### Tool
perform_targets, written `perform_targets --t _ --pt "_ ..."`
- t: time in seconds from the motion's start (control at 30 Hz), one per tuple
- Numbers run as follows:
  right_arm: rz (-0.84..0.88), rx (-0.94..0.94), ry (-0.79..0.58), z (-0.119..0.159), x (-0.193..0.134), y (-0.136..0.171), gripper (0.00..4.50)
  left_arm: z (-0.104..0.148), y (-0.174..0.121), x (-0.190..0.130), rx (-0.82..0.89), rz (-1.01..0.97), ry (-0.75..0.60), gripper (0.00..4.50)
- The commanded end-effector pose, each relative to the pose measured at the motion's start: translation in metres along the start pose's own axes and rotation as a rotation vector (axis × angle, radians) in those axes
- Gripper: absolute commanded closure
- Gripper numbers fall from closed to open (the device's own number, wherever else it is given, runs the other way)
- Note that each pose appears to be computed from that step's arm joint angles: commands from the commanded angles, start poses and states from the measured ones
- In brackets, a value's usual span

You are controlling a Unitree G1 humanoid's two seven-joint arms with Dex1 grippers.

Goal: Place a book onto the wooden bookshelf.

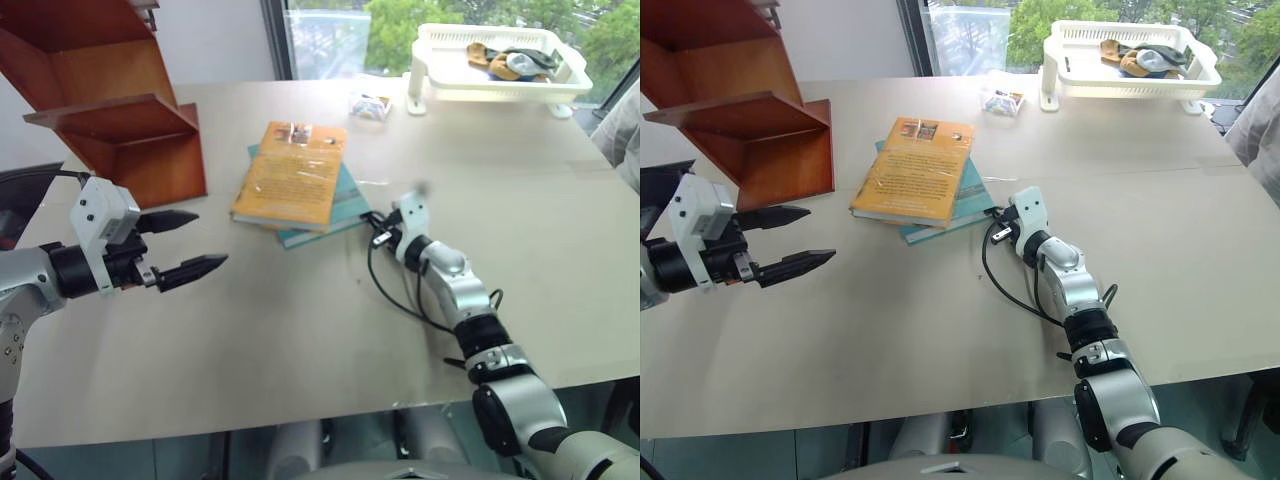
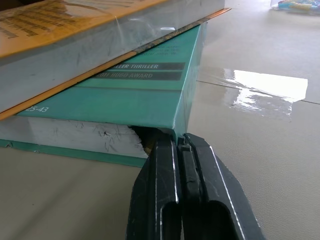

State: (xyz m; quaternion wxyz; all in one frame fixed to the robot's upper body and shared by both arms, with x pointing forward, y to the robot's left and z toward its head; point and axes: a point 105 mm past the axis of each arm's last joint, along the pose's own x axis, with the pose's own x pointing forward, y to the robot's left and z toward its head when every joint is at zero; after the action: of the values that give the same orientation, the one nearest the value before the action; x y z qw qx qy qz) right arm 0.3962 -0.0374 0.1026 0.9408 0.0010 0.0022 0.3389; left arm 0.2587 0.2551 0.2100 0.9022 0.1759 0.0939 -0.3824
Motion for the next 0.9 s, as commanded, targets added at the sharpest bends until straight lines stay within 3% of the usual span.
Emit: perform_targets --t 0.03,0.27,0.4,0.7,0.8,0.9 --pt "0.050 -0.007 -0.027 0.010 -0.002 0.005 4.44 0.005 0.001 -0.004 0.028 0.016 -0.016 0.00" --pt "0.098 0.096 -0.032 0.020 -0.021 0.005 4.44 0.004 0.001 -0.003 0.025 0.008 -0.015 0.00" --pt "0.140 0.052 0.017 0.020 -0.046 0.005 4.44 0.004 0.001 -0.001 0.024 0.001 -0.015 0.00" --pt "0.331 0.050 0.167 0.009 -0.131 0.016 4.44 0.003 0.000 0.001 0.018 -0.024 -0.011 0.00" --pt "0.434 0.000 0.211 0.007 -0.168 0.014 4.44 0.003 0.002 0.003 0.020 -0.037 -0.006 0.00" --pt "0.477 -0.055 0.246 0.004 -0.186 0.007 4.44 0.004 0.004 0.007 0.024 -0.051 -0.008 0.00"
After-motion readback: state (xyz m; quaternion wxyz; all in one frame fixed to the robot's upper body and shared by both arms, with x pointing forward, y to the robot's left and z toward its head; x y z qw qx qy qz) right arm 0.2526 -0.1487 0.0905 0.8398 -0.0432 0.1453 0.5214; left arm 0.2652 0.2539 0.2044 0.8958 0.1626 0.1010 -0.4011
